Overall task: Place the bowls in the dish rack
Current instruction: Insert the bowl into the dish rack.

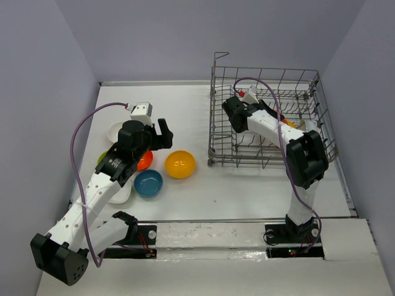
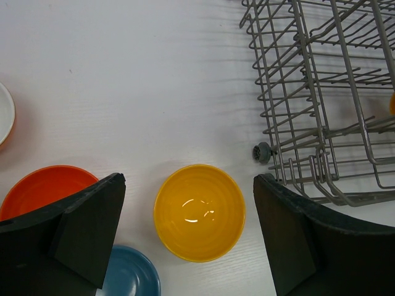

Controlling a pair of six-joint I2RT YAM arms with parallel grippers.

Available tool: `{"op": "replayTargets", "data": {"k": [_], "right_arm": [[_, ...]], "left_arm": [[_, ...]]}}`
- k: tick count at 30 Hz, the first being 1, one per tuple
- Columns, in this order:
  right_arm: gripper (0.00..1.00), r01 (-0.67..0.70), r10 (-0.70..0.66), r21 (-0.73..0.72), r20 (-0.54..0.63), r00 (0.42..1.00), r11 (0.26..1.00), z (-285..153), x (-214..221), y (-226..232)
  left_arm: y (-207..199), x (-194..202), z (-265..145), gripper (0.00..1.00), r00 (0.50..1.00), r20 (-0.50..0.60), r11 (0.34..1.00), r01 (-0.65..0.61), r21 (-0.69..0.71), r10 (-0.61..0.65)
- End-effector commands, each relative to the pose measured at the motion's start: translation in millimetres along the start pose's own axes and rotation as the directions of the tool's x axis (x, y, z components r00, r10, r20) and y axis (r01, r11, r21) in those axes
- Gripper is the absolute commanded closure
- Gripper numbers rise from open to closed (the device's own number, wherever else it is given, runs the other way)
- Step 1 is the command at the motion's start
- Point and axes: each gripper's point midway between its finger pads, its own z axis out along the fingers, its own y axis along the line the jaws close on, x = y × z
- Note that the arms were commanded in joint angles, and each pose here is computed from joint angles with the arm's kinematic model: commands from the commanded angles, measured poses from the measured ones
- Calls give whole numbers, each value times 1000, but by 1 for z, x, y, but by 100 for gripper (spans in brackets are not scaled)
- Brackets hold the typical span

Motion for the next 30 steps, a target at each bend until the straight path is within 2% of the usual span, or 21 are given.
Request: {"op": "replayTargets", "data": {"k": [1, 10, 20, 30], "right_arm": [[95, -80, 79, 120, 8, 997, 990, 1, -8, -29], [87, -72, 72, 109, 7, 997, 991, 1, -9, -23], [72, -60, 60, 105, 5, 998, 993, 2, -8, -18], [68, -37, 36, 95, 11, 999, 995, 0, -9, -9]], "left_arm": [[-5, -5, 2, 6, 1000, 27, 1000, -9, 26, 8], [-4, -4, 2, 7, 1000, 25, 1000, -9, 24, 9], [-5, -4, 3, 6, 1000, 22, 1000, -8, 26, 7], [-5, -3, 3, 6, 1000, 22, 1000, -8, 28, 7]]}}
